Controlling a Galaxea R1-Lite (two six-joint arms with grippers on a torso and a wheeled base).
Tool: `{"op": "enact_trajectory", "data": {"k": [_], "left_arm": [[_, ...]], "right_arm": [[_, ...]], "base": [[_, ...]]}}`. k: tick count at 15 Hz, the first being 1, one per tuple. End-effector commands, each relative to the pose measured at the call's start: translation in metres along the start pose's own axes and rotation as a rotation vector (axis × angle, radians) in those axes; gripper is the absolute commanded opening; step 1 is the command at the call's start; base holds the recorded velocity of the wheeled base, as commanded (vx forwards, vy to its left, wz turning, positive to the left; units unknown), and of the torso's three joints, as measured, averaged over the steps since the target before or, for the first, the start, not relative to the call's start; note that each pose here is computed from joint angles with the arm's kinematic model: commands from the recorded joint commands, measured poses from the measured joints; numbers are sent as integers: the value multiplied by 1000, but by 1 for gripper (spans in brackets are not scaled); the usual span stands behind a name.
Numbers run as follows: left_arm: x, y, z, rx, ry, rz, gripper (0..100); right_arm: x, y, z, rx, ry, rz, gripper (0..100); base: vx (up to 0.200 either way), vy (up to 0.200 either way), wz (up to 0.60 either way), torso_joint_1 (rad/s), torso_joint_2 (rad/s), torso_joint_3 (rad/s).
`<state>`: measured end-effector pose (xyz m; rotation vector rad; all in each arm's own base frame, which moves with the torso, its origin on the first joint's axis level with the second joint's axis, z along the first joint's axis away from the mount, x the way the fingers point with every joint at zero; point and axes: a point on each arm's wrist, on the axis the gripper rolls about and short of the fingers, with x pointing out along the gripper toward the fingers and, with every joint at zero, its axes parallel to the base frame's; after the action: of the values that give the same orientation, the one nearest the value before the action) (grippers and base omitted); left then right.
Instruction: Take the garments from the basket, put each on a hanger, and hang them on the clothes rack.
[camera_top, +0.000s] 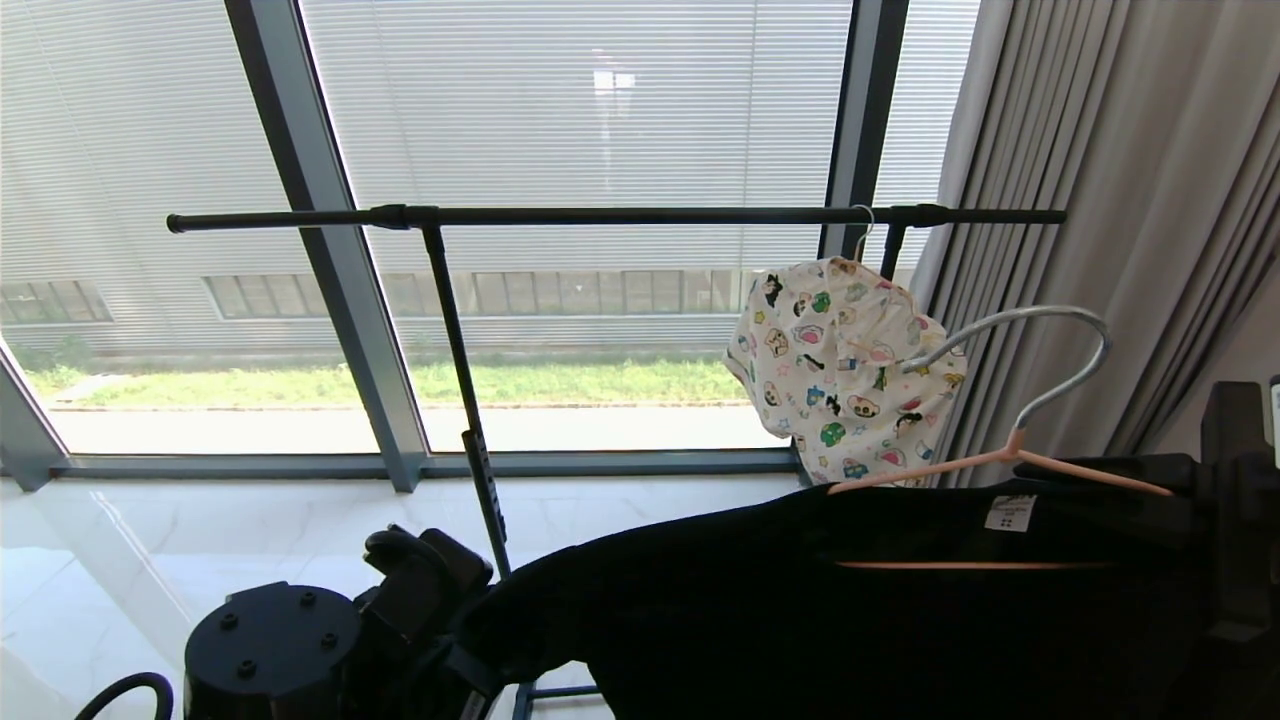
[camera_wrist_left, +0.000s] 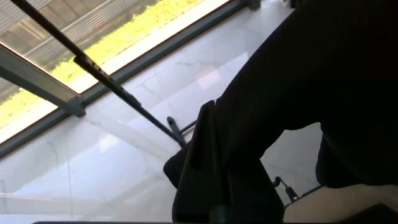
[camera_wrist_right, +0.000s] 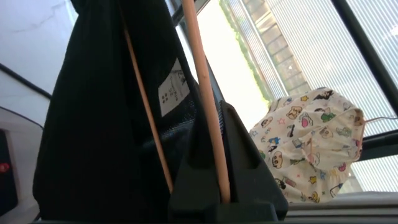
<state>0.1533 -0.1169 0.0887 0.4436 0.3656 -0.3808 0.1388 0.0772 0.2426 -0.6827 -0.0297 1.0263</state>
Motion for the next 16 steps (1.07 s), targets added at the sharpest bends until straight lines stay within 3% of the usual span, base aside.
{"op": "enact_trajectory", "data": {"k": [1,6,10,13,16], "left_arm": [[-8,3,0,14,-26,7,100],[-9,9,2,-11,-41,39,100],[-6,39,12,-99,-29,353,100],[-13,62,9,-149,-26,464,100],[-20,72,10,-173,-46,515,100]], "right_arm": [[1,0,-1,4,3,3,0],[-3,4,-1,53,6,-4,0],[-23,24,-11,264,90,-135,0],[-35,39,-24,302,213,-248,0],[-42,46,-29,355,327,-300,0]], "base": [[0,0,0,0,0,0],[0,0,0,0,0,0],[0,0,0,0,0,0],[0,0,0,0,0,0],[0,0,0,0,0,0]]}}
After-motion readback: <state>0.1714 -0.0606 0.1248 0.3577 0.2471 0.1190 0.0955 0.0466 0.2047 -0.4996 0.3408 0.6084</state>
